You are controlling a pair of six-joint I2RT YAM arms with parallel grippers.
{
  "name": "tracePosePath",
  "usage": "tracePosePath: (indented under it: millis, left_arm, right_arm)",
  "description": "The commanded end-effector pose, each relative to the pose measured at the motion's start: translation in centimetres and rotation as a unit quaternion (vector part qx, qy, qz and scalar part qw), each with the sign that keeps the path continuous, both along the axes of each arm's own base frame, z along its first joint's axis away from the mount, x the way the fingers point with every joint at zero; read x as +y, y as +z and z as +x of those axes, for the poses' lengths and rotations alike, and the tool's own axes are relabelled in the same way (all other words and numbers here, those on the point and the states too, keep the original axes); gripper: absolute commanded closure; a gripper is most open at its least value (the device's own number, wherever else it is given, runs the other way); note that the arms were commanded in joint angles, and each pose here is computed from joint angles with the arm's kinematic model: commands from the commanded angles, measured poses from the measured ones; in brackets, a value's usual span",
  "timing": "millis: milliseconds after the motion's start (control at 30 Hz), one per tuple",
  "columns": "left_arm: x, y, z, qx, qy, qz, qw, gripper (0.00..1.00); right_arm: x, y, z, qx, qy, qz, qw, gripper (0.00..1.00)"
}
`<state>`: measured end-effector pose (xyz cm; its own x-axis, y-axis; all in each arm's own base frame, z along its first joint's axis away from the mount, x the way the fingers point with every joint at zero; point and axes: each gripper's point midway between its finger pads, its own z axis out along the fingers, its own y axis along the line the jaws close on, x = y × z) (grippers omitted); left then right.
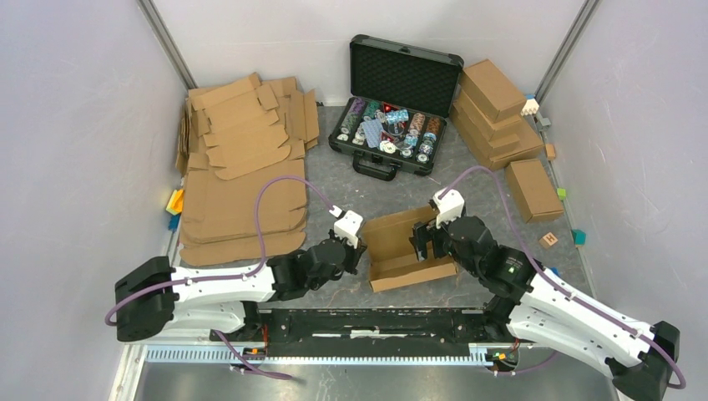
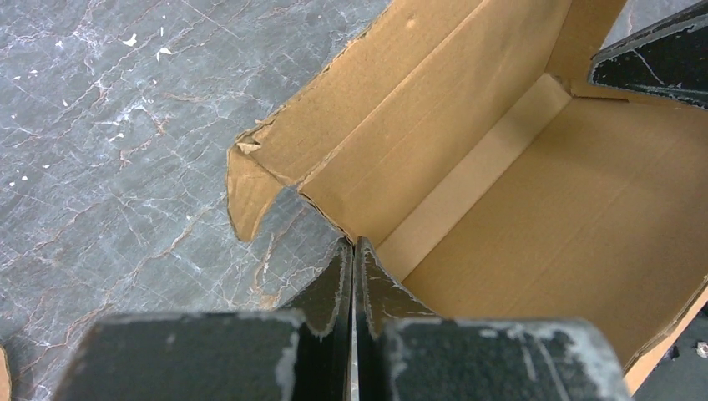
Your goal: Fold the paper box
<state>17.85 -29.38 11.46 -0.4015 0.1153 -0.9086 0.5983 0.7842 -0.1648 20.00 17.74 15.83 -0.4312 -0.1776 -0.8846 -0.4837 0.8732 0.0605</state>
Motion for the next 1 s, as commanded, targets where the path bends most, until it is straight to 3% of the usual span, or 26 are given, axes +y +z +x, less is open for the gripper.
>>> tracePosePath:
  millis: [0, 133, 233, 533, 967]
  left_arm:
    - [-0.9, 0.6, -0.4, -0.006, -0.014, 0.007, 1.0, 0.98]
    - [-0.8, 0.7, -0.2, -0.008, -0.007, 0.015, 1.0, 0.98]
    - [-0.5, 0.9, 0.0, -0.012, 0.0, 0.015, 1.0, 0.98]
    - [-0.4, 0.8, 0.1, -0.013, 0.004, 0.024, 1.0, 0.98]
    - [-0.5, 1.0, 0.0, -0.015, 0.001, 0.025, 1.0, 0.98]
  right_arm:
    - [1.7, -0.8, -1.5, 0.036, 0.032, 0.043, 0.998, 0.16]
    - [2.1, -2.4, -2.5, 0.066, 0.038, 0.062, 0.995, 0.18]
    - [0.7, -3.6, -2.5, 0.079, 0.002, 0.046, 0.996, 0.02]
    - [-1.3, -3.2, -2.2, 0.075, -0.059, 0.064, 0.993, 0.02]
    - [-4.6, -3.5, -1.8, 0.101, -0.155, 0.028, 0.982, 0.02]
